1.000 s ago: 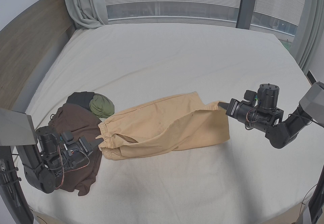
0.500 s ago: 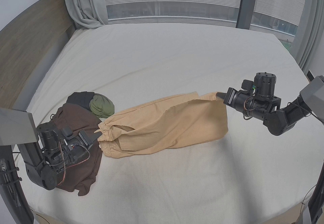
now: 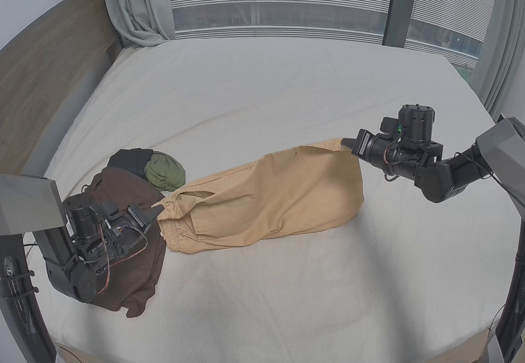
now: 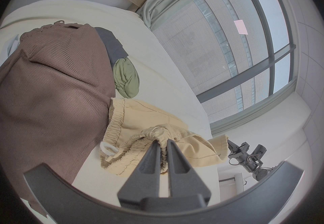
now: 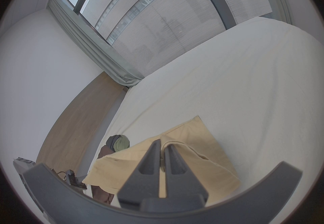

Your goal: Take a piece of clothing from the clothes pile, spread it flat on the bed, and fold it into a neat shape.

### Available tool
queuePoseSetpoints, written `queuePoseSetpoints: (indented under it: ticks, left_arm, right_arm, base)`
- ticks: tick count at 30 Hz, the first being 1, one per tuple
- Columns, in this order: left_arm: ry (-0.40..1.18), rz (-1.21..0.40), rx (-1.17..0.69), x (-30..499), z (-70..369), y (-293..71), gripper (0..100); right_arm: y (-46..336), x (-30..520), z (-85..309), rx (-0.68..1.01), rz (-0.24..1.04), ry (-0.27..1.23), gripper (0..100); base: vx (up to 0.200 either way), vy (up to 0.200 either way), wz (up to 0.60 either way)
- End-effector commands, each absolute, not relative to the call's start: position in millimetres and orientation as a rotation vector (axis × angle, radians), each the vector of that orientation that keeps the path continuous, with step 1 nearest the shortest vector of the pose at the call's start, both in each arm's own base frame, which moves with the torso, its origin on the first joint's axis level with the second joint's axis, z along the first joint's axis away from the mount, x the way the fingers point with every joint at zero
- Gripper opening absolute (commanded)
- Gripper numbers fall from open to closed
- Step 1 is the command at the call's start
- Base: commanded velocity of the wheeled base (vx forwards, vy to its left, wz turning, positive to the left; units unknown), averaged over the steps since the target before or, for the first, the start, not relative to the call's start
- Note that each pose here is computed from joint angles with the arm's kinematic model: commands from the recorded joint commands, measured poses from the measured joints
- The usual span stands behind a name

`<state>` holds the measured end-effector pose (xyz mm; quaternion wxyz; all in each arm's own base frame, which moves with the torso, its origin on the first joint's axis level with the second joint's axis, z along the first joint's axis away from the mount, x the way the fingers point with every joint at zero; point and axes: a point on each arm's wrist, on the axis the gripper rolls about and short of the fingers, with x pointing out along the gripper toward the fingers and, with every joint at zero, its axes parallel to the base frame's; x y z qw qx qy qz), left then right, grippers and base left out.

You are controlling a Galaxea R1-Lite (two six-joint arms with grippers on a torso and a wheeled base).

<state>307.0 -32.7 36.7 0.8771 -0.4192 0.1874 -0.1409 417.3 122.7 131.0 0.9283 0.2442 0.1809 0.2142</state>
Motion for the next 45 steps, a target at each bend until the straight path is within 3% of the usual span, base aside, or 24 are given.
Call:
queuePoseSetpoints:
  ticks: [1, 45]
  left_arm:
    - [0.377, -0.274, -0.885, 315.2, 32.8, -32.7, 0]
    - [0.333, -0.168, -0.893, 337.1, 14.6, -20.4, 0]
  right_arm:
    - [127.8, 428.5, 117.1, 0.499, 0.440, 0.386, 0]
    - [138.8, 470.7, 85.4, 0.501, 0.441, 0.349, 0]
  base:
    - [0.000, 0.000, 0.00]
    - [0.000, 0.000, 0.00]
